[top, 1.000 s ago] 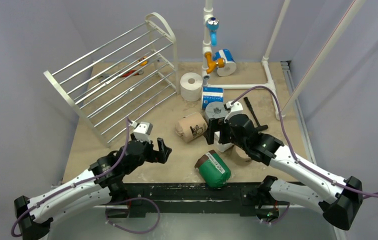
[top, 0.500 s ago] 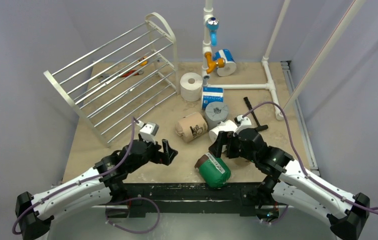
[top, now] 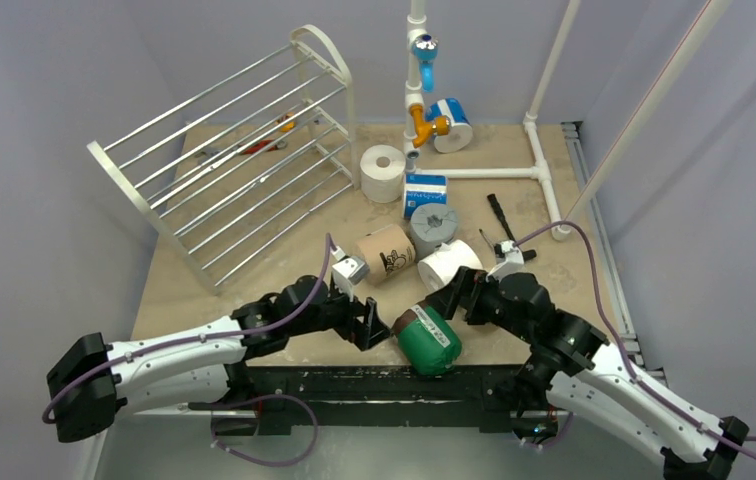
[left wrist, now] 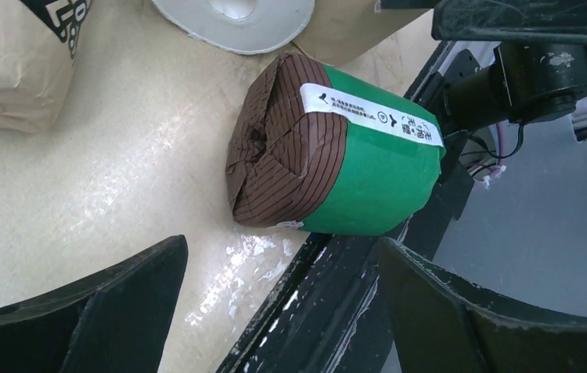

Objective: Place and organize the paper towels onto the shelf
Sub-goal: Adjust the paper towel at the center of the board.

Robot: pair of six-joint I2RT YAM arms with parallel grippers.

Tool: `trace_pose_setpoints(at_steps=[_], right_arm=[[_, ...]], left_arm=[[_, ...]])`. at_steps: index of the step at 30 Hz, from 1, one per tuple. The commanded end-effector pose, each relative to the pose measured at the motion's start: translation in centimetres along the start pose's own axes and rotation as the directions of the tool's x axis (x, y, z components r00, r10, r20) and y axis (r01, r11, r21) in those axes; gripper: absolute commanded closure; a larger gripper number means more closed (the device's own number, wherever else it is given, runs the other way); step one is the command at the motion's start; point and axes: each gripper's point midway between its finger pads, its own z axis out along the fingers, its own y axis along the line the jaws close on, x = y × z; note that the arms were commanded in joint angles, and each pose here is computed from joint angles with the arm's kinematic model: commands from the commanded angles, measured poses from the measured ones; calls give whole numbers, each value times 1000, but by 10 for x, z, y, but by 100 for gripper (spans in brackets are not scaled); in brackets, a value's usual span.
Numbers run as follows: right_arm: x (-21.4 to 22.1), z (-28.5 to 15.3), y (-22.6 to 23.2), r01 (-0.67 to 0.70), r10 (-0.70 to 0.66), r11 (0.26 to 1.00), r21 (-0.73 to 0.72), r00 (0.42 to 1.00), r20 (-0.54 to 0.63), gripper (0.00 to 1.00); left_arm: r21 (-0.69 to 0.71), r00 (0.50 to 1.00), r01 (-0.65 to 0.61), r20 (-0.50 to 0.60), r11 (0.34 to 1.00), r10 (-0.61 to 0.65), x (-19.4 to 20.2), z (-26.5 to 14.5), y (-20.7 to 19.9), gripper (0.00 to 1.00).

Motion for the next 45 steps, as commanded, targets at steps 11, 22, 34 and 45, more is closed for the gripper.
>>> trace_pose_setpoints(at_steps=[11,22,34,45], right_arm=[[25,-44,11,-282,277,959,-18,951,-140,4],[55,-67,0,-349,344,937,26,904,-254,8],[69,-50,-8,-384,385,921,61,880,-277,10],[71,-25,2,-447,433,894,17,855,-284,10]], left_arm=[[89,986,22,163,996,-36,-39,21,-21,7],[76,974,120,182,990,-132,-28,25,-10,10],[63,973,126,185,990,-135,-27,25,-6,11],[100,983,51,168,994,-68,-23,32,-20,13]])
